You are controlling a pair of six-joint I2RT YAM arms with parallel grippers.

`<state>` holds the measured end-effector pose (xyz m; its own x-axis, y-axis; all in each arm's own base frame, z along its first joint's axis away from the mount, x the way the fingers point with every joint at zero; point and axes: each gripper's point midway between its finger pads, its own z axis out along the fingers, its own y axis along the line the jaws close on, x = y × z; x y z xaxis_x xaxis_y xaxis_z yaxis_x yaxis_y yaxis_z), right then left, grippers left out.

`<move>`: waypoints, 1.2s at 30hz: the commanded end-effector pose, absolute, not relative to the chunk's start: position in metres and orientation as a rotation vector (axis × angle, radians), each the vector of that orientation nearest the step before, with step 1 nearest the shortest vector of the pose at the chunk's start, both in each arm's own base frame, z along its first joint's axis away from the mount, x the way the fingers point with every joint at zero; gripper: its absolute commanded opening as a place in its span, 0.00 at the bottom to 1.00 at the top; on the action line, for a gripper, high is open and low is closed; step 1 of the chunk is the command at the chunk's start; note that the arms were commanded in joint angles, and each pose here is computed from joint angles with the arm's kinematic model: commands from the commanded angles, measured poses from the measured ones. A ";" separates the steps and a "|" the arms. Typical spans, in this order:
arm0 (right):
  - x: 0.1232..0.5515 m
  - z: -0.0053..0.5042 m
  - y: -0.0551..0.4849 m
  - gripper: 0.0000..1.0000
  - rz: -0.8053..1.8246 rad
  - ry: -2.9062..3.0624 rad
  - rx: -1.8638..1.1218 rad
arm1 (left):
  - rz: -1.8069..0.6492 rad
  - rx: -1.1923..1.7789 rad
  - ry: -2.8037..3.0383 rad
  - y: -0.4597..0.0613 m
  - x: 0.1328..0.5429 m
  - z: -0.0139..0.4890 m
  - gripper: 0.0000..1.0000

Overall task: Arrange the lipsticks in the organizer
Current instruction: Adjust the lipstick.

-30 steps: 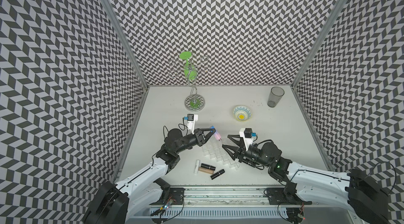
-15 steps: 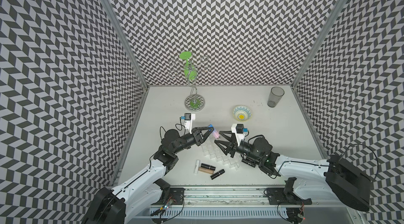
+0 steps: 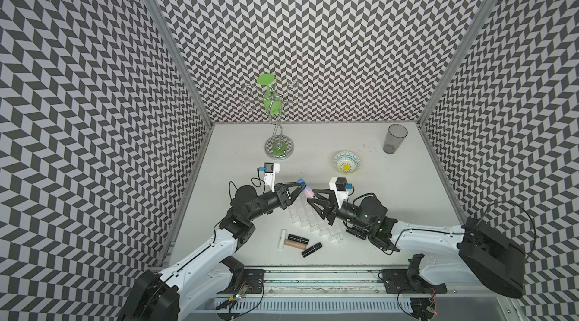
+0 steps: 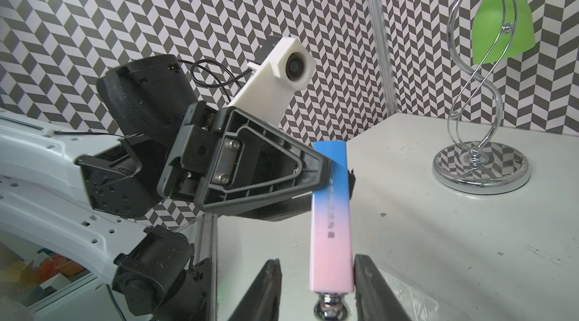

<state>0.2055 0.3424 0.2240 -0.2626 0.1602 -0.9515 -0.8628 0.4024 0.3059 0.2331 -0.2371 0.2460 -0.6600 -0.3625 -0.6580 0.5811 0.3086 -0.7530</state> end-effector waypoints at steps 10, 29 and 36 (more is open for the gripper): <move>0.212 0.234 0.352 0.37 1.124 1.486 -0.651 | -1.452 0.199 1.765 -0.235 0.234 0.243 0.00; 0.213 0.224 0.353 0.19 1.118 1.515 -0.649 | -1.427 0.195 1.764 -0.232 0.234 0.244 0.00; 0.217 0.228 0.353 0.11 1.110 1.593 -0.624 | -1.434 0.198 1.769 -0.233 0.233 0.243 0.18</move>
